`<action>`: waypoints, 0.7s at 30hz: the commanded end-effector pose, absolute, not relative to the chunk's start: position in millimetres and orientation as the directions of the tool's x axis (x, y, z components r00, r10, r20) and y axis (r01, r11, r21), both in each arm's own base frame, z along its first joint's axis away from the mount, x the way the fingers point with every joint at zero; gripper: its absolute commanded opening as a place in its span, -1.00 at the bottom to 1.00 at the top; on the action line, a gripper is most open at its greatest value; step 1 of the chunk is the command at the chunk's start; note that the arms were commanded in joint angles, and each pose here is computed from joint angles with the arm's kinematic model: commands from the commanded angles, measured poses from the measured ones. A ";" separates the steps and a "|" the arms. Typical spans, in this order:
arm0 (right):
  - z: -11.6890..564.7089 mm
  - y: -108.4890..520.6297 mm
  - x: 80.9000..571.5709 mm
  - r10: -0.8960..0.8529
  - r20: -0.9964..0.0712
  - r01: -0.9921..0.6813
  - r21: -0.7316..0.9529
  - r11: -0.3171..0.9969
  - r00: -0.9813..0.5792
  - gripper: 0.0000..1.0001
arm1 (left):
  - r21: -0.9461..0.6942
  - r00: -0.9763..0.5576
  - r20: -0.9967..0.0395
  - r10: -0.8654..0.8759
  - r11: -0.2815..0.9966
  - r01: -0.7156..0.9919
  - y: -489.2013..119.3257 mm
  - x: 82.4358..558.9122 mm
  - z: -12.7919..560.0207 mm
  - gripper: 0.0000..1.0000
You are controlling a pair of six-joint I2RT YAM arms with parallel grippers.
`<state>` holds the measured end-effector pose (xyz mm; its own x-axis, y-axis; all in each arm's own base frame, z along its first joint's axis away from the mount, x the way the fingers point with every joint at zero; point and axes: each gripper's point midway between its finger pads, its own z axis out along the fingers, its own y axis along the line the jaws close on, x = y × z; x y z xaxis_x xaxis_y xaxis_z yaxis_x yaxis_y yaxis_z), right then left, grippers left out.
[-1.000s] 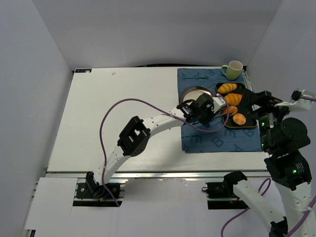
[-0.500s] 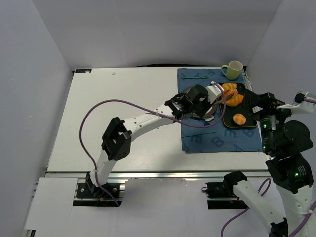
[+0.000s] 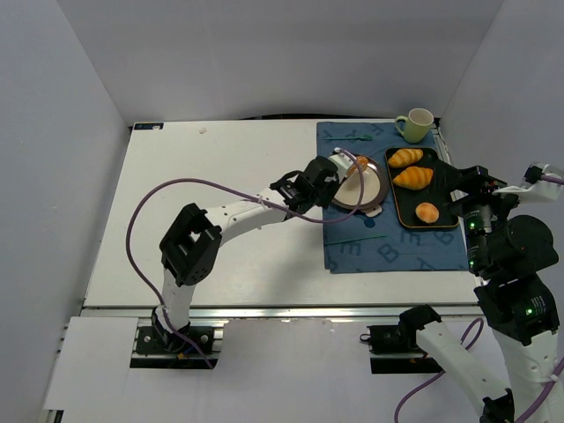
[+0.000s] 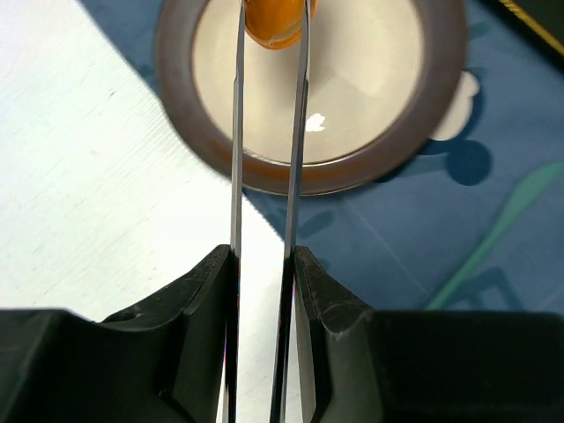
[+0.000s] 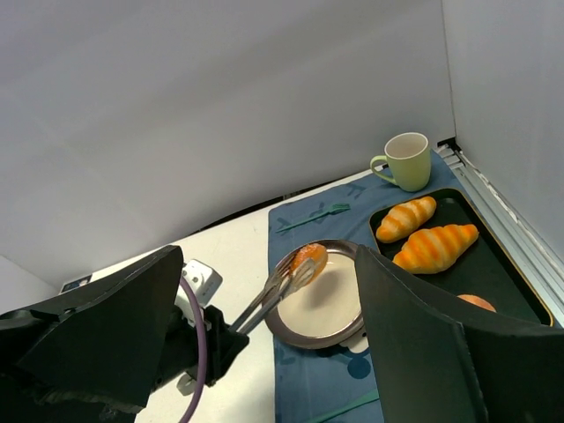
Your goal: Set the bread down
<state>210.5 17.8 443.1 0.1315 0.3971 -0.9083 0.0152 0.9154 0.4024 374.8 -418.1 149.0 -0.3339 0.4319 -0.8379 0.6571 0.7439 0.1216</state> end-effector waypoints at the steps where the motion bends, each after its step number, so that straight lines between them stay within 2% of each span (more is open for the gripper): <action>1: 450.2 18.5 209.9 0.414 -0.897 -0.001 0.419 0.908 0.157 0.70 | 0.078 -0.292 -0.898 0.330 0.771 0.632 -421.4 382.9 185.8 -0.41; 15: 445.6 19.0 211.2 0.410 -0.900 0.003 0.415 0.910 0.151 0.70 | 0.017 -0.390 -0.854 0.344 0.768 0.640 -424.6 376.3 138.2 -0.40; 21: 446.6 19.2 211.0 0.412 -0.898 0.000 0.417 0.909 0.153 0.71 | 0.015 -0.409 -0.846 0.342 0.783 0.622 -420.9 376.2 129.4 -0.30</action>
<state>213.6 19.9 435.5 0.1142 0.3906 -0.9134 0.0178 0.9185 0.3950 374.6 -416.3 114.0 -0.4202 0.3849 -0.8218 0.6310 0.7748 0.0403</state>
